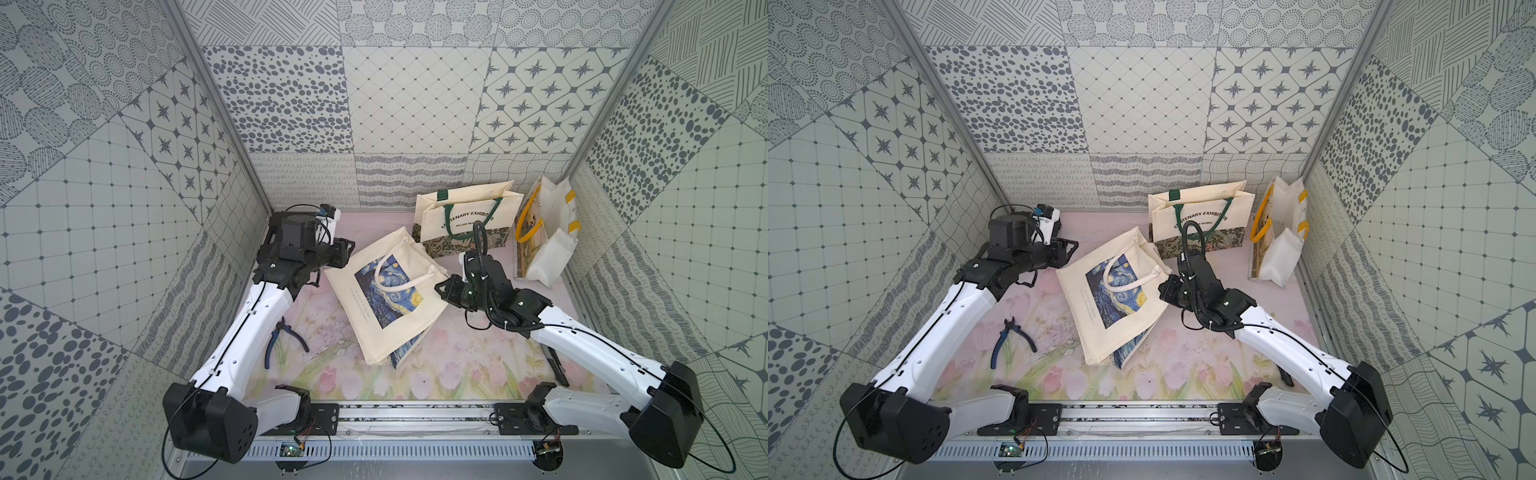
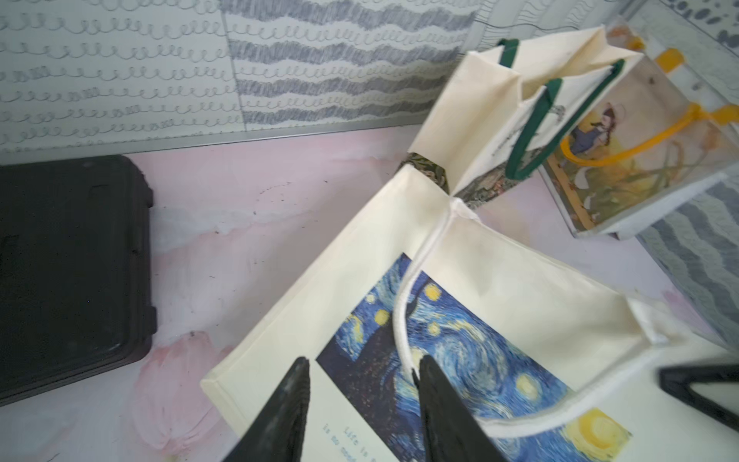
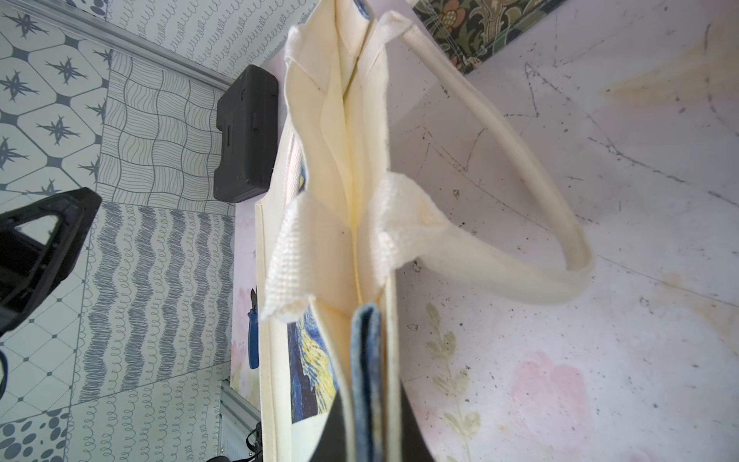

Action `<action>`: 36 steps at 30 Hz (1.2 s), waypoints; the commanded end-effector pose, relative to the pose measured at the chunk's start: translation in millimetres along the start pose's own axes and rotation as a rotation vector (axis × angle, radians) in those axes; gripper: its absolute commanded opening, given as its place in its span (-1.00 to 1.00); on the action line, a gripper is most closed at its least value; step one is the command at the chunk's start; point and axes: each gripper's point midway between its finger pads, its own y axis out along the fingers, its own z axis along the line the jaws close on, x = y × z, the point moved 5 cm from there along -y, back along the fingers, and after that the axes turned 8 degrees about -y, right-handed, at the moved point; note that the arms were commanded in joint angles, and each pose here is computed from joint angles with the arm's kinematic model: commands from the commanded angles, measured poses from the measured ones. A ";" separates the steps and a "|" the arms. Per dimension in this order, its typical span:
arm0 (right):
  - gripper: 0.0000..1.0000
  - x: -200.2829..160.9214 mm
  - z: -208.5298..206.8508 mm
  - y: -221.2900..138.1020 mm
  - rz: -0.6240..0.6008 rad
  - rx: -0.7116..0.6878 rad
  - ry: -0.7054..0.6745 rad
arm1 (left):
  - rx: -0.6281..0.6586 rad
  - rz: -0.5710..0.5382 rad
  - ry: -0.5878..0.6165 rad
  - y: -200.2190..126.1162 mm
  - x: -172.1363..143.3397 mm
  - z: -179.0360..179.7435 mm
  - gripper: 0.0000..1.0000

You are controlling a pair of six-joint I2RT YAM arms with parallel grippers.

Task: Put away the canvas bag
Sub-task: Press the canvas bag.

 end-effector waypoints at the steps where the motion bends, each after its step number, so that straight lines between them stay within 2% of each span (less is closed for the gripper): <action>1: -1.00 1.1 3.4 9.1 -0.036 -0.008 0.047 | -0.199 0.003 0.173 -3.9 -31.9 -53.3 0.00; 4: -1.00 -0.5 7.5 13.3 -0.040 0.009 0.057 | -0.279 0.042 0.264 -5.0 -61.1 -71.5 0.07; 8: -1.00 0.4 12.5 16.1 -0.040 0.018 0.070 | -0.321 0.068 0.353 -10.8 -86.1 -89.7 0.11; 12: -1.00 1.7 18.3 21.7 -0.031 0.035 0.114 | -0.295 0.078 0.496 -13.5 -110.5 -113.0 0.11; 16: -1.00 -0.2 27.5 28.2 -0.006 0.068 0.160 | -0.211 0.074 0.663 -9.6 -136.2 -132.8 0.10; 21: -1.00 -1.8 36.7 29.1 0.009 0.104 0.201 | -0.168 -0.018 0.714 -10.9 -146.9 -143.4 0.10; 25: -1.00 -6.2 45.8 29.1 0.035 0.149 0.232 | -0.073 -0.066 0.765 -3.4 -150.4 -144.5 0.09; 32: -1.00 -18.0 58.7 21.2 0.069 0.201 0.281 | 0.189 -0.184 0.897 16.8 -145.6 -149.8 0.13; 36: -1.00 -17.5 64.1 14.9 0.071 0.230 0.291 | 0.294 -0.210 0.904 23.8 -145.8 -143.4 0.06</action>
